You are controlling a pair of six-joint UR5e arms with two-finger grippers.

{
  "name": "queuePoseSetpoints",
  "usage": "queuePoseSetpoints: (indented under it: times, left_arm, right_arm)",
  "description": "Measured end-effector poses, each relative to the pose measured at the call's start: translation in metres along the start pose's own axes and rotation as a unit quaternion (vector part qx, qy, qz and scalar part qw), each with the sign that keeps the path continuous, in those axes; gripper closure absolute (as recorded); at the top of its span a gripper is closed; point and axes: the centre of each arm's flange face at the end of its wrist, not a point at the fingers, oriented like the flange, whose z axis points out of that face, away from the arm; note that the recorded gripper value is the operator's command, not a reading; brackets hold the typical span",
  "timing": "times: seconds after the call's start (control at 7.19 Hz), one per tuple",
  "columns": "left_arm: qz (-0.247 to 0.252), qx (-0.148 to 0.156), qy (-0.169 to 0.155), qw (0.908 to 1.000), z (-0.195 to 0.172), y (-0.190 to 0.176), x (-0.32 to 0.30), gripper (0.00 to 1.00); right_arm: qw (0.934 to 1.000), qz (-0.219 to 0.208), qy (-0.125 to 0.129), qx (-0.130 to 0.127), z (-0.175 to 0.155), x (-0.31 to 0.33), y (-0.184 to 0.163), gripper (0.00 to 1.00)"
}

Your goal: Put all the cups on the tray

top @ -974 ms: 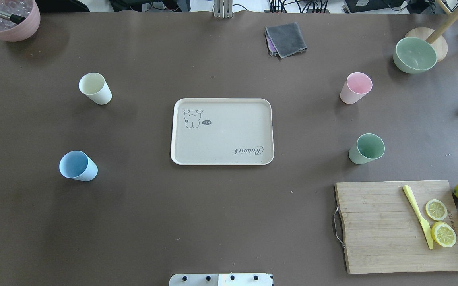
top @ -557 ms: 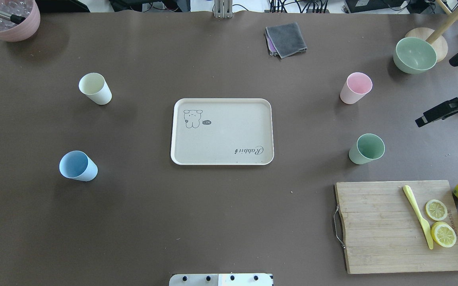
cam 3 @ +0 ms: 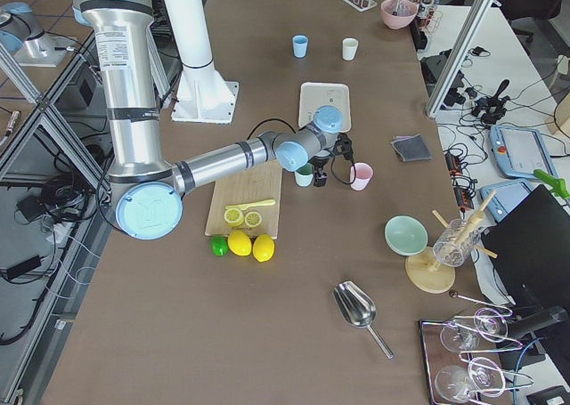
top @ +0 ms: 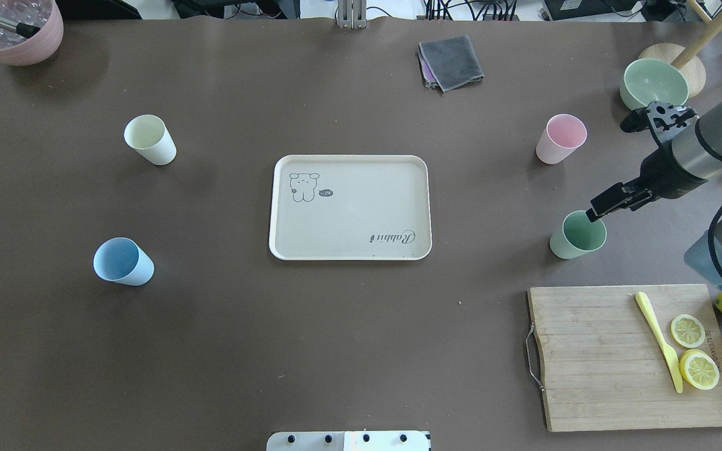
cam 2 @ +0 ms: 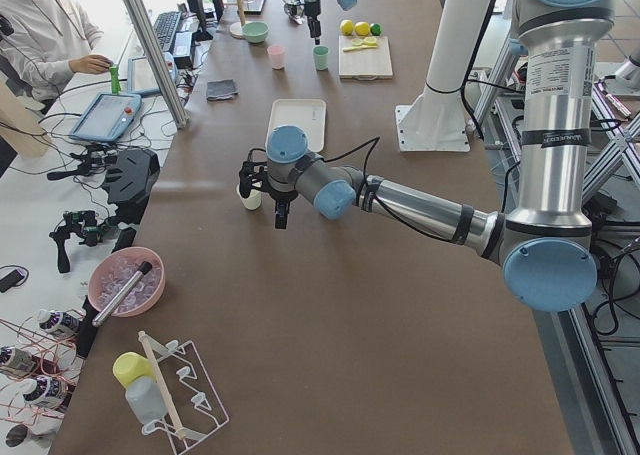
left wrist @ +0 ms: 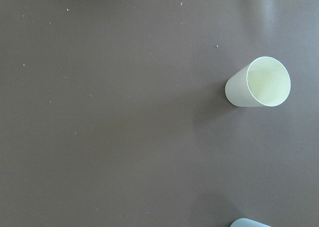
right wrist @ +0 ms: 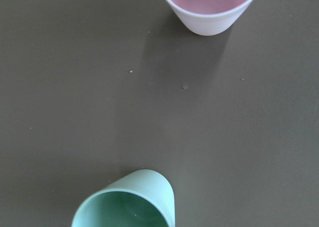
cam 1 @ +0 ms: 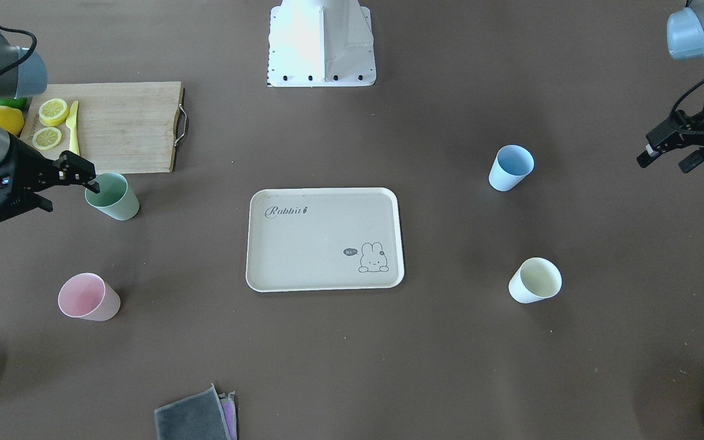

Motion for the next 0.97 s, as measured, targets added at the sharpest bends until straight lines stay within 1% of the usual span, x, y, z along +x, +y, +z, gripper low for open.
queuePoseSetpoints:
  times: [0.14,0.28,0.7,0.83,0.97]
  left_arm:
    - [-0.004,-0.001,-0.001,1.0000,0.004,0.000,0.006,0.02]
    - [-0.010,-0.002,-0.001,0.9999,0.006,0.000,0.009,0.02]
    - [-0.026,-0.022,-0.001,0.9994,0.026,0.012,0.027,0.02]
    - [-0.024,-0.025,-0.009,0.9994,0.038,0.021,0.039,0.02]
    - [-0.017,-0.025,-0.021,0.9993,0.052,0.033,0.054,0.03]
  right_arm:
    - [1.0000,-0.001,0.002,-0.006,0.007,-0.002,0.002,0.98]
    - [0.9999,-0.003,0.003,-0.012,0.014,-0.002,0.003,1.00]
    - [0.9998,-0.005,0.001,-0.020,0.022,-0.008,0.006,1.00]
    - [0.9998,-0.007,-0.003,-0.019,0.020,-0.013,0.006,1.00]
    - [0.9999,-0.011,-0.007,-0.012,0.011,-0.020,0.004,1.00]
